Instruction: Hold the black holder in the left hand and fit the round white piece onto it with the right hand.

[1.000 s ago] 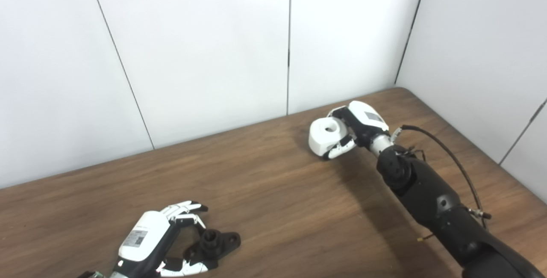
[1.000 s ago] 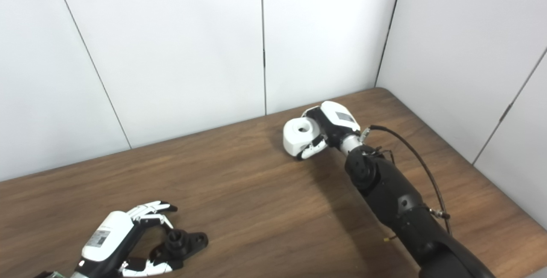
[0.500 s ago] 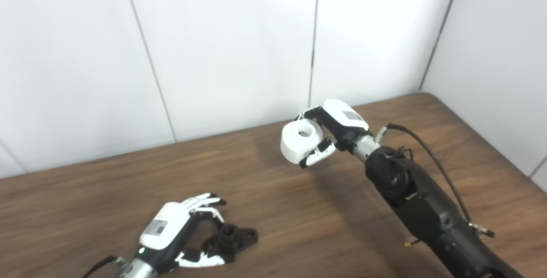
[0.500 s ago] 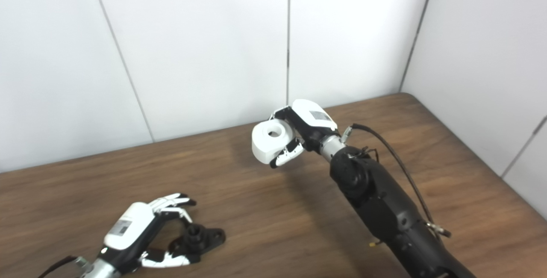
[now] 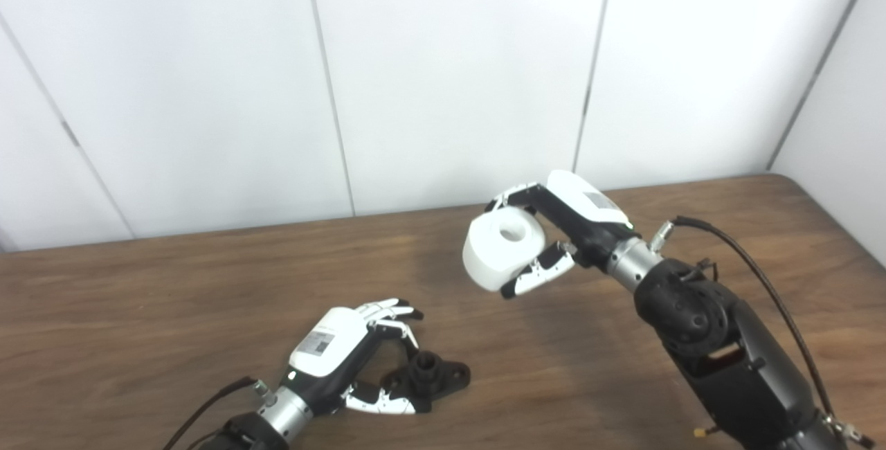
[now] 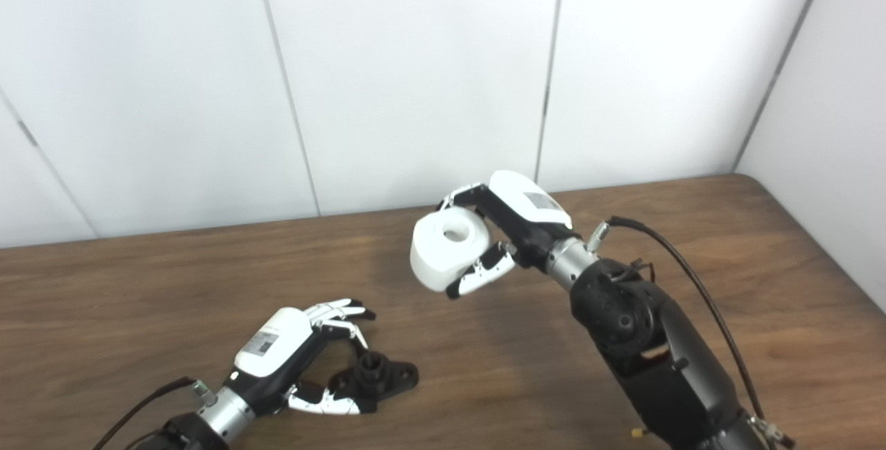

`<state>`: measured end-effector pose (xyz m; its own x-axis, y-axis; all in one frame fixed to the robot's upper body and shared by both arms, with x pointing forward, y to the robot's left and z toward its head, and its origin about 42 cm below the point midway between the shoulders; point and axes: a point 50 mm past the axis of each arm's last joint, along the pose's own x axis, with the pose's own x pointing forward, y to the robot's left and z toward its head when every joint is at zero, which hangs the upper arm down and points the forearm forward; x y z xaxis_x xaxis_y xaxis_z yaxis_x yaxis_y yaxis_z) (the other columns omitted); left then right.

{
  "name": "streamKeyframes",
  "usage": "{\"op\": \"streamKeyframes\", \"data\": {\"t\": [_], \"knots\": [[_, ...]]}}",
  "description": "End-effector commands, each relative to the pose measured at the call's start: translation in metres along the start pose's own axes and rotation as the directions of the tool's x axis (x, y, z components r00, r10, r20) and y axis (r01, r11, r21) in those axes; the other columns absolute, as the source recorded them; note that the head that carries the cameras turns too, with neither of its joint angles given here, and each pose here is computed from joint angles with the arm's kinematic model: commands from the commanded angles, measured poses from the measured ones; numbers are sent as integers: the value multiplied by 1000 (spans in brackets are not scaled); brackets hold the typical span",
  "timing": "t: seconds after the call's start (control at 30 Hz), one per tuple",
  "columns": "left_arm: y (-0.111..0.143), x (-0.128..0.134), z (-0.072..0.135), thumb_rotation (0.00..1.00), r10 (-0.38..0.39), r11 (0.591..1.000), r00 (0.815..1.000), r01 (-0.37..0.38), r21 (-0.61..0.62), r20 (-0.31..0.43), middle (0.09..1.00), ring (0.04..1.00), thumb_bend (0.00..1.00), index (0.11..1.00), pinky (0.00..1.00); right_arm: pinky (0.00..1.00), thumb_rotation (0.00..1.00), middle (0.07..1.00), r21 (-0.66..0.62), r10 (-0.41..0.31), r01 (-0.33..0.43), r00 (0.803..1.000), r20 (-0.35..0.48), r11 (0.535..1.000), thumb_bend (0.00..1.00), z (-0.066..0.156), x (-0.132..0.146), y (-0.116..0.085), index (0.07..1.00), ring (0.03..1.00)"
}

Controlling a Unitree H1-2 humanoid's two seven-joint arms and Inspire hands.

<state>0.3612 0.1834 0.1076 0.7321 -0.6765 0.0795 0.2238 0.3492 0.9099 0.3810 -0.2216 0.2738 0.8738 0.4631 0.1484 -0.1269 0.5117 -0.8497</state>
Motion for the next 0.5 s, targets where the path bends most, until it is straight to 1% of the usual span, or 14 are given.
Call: {"op": "streamKeyframes", "data": {"t": [0.0, 0.13, 0.27, 0.47], "knots": [[-58, -33, -7, 56, -225, 974, 963, 226, -11, -149, 829, 885, 524, 483, 849, 685, 131, 743, 3, -30, 29, 996, 81, 1000, 524, 21, 5, -13, 480, 785], [-57, -30, -5, 57, -231, 973, 961, 232, -8, -152, 834, 888, 524, 483, 852, 697, 132, 745, 1, 9, -9, 994, 106, 1000, 524, 32, 5, -7, 480, 792], [-59, -28, -4, 57, -216, 976, 966, 217, -5, -144, 828, 880, 524, 482, 834, 684, 132, 748, 0, 55, -56, 991, 121, 998, 525, 42, 7, 2, 480, 783], [-59, -25, -2, 58, -226, 974, 963, 228, -5, -148, 831, 883, 524, 483, 836, 684, 133, 753, -15, 129, -128, 980, 152, 992, 525, 53, 9, 18, 480, 789]]}}
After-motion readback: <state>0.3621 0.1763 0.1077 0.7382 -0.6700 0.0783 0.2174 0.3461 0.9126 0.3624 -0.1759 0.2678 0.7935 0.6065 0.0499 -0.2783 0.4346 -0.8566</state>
